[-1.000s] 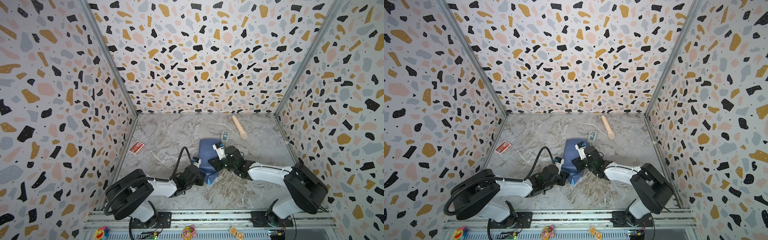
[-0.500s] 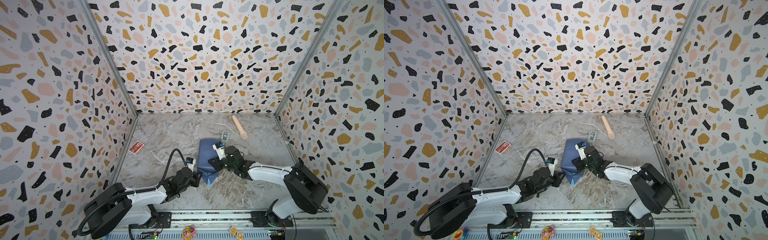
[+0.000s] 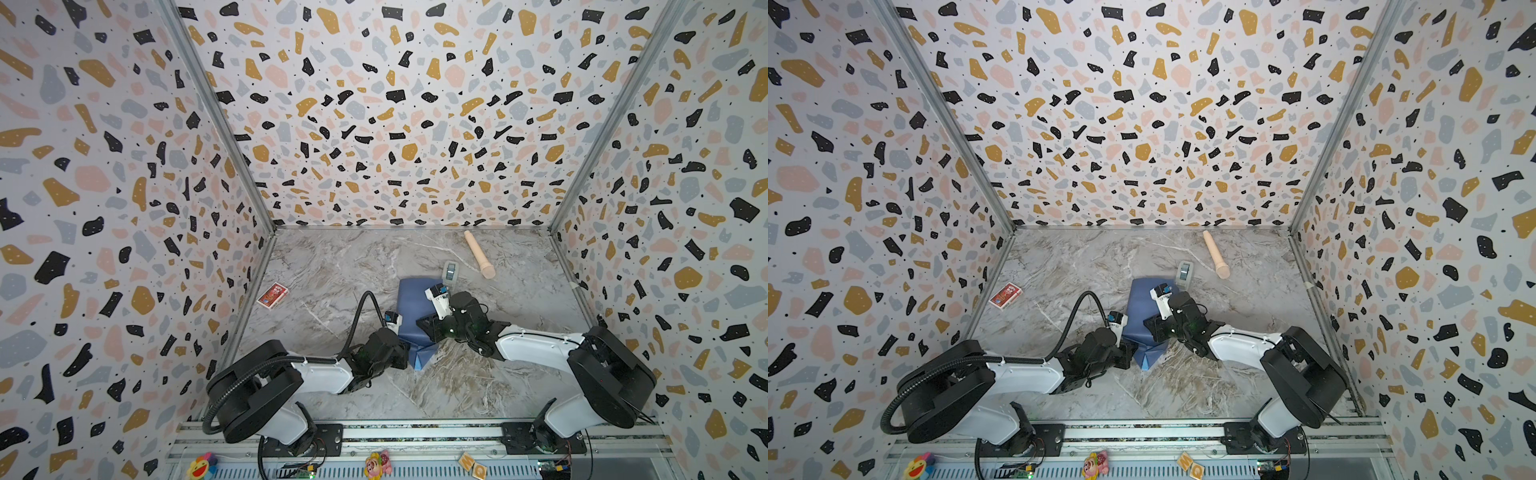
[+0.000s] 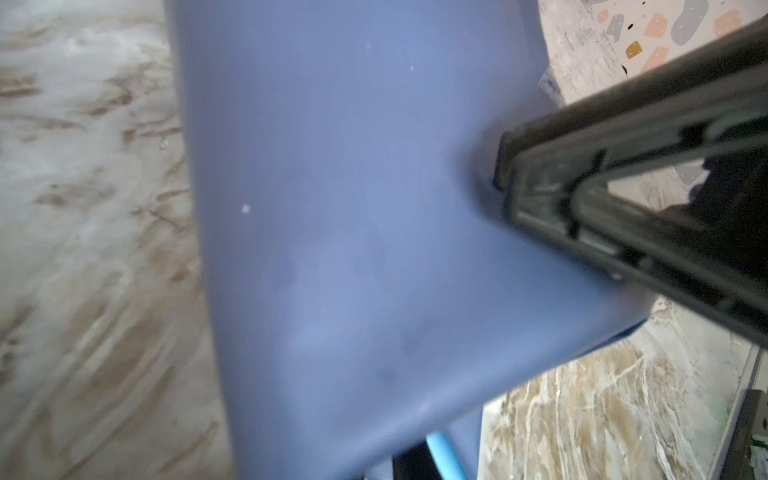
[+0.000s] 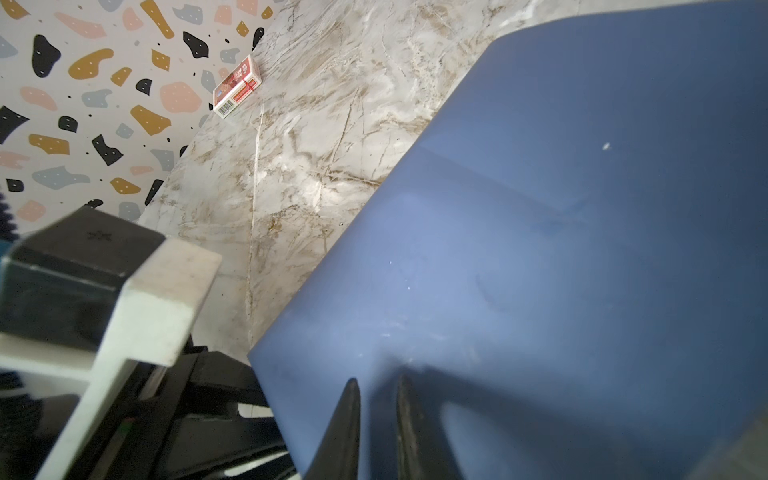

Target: Wrap the gift box in paper

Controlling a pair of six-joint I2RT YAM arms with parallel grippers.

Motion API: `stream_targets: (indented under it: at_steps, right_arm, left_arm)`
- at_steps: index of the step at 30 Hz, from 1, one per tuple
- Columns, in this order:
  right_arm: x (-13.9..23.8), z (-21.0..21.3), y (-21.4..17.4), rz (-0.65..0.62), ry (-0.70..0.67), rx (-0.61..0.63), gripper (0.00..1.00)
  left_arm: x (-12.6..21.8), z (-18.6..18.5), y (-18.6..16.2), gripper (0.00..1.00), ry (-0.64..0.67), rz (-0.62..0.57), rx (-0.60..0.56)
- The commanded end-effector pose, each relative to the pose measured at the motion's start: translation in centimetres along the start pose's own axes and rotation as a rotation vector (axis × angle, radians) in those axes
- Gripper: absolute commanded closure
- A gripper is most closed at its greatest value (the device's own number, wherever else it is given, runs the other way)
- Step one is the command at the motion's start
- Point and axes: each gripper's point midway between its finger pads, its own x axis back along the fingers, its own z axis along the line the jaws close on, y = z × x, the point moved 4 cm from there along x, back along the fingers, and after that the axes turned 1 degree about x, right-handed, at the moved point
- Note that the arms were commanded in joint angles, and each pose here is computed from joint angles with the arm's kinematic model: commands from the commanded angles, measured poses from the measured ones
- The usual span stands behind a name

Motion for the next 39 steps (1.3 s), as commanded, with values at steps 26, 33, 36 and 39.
stream_targets:
  at_steps: [26, 33, 36, 39]
  right_arm:
    - [0.8, -0.6, -2.2, 0.126, -0.043, -0.029, 0.77]
    - [3.0, 0.9, 2.8, 0.043, -0.041, 0.039, 0.63]
    - [4.7, 1.2, 2.8, 0.043, -0.066, 0.048, 0.59]
    - [6.7, 1.0, 1.7, 0.058, -0.095, 0.038, 0.56]
  left_arm:
    - [0.5, -1.3, 1.1, 0.64, -0.048, -0.027, -0.041]
    - [4.0, 0.8, 1.3, 0.55, 0.04, -0.073, -0.045]
    - [5.5, 1.1, 2.7, 0.5, 0.03, -0.134, 0.005]
    - [7.0, 1.3, 4.7, 0.45, 0.006, -0.206, 0.062]
